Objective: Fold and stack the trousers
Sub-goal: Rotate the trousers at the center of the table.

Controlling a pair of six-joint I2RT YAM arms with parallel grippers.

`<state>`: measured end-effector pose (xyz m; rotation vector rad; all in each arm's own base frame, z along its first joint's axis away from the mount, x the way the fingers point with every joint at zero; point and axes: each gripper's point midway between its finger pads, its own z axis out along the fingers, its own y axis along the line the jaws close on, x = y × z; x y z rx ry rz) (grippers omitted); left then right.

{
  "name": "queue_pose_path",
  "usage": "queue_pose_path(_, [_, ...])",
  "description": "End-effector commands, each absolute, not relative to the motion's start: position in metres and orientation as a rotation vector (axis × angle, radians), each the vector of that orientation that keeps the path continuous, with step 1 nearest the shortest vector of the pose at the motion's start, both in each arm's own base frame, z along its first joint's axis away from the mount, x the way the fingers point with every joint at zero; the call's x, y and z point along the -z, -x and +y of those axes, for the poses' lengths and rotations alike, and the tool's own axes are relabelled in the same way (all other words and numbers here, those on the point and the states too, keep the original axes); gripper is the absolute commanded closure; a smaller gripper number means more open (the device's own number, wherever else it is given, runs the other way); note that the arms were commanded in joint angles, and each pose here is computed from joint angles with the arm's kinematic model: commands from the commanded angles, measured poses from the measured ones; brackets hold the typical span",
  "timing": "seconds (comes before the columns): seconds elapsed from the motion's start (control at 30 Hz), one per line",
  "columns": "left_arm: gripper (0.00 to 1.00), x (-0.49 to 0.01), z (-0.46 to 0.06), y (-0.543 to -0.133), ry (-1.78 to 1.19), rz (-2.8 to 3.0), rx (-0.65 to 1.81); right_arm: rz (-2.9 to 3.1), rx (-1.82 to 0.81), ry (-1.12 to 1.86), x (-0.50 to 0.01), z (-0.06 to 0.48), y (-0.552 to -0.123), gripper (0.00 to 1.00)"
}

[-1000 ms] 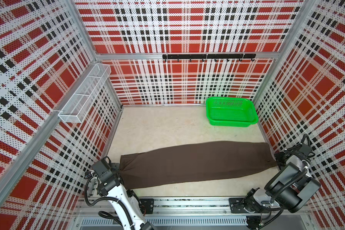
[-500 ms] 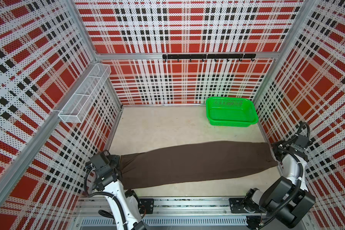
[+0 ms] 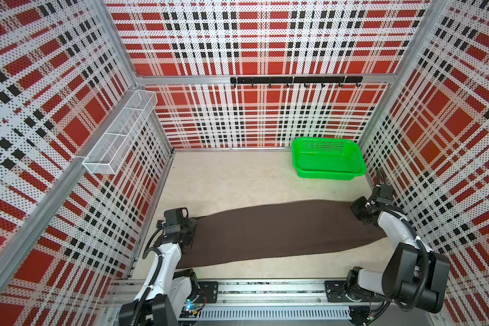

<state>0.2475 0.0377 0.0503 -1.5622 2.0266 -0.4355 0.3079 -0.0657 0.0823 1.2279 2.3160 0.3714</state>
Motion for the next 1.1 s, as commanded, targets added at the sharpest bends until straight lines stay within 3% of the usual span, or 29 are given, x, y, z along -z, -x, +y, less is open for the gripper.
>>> queue_pose_path(0.0, [0.70, -0.043, 0.041, -0.253, 1.561, 1.994, 0.366, 2.385, -0.355, -1.174, -0.067, -0.051, -0.304, 0.86])
queue_pose_path(0.43, [0.79, -0.007, 0.030, -0.285, 1.454, 2.178, 0.177, 2.485, -0.229, -1.210, -0.037, -0.061, -0.295, 0.87])
queue_pose_path(0.97, [0.84, -0.006, -0.029, -0.441, 1.052, 2.436, 0.266, 2.335, -0.132, -1.395, -0.046, -0.107, -0.277, 0.84])
queue_pose_path(1.07, [0.80, -0.030, -0.035, -0.456, 0.972, 2.413, 0.294, 2.335, -0.178, -1.350, -0.052, -0.102, -0.282, 0.84])
